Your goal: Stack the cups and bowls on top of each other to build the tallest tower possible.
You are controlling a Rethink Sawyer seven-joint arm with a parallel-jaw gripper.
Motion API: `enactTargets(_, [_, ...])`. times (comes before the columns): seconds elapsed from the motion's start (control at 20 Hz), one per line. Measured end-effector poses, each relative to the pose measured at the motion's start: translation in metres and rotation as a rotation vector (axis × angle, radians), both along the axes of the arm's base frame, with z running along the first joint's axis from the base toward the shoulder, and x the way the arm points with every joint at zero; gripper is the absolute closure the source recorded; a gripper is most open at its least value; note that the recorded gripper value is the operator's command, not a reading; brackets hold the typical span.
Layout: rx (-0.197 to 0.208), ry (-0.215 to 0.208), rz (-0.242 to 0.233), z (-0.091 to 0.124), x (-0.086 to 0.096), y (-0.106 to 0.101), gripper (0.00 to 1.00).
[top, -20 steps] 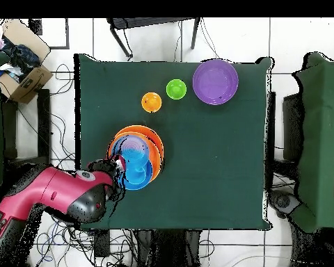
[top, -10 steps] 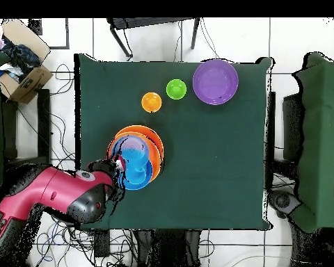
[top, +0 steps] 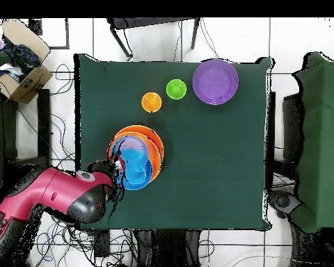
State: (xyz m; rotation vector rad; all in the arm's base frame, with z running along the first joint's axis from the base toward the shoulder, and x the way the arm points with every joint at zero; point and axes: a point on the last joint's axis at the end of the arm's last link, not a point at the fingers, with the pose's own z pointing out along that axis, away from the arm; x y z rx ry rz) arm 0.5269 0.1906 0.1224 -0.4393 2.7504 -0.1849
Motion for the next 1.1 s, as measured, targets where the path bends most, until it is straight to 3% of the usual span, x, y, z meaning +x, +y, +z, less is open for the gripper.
enactTargets(0.6, [0.021,0.037,-0.013,-0.021,-0.019,0.002,1.00])
enactTargets(1.1, [0.019,0.040,-0.007,-0.021,-0.024,0.005,1.00])
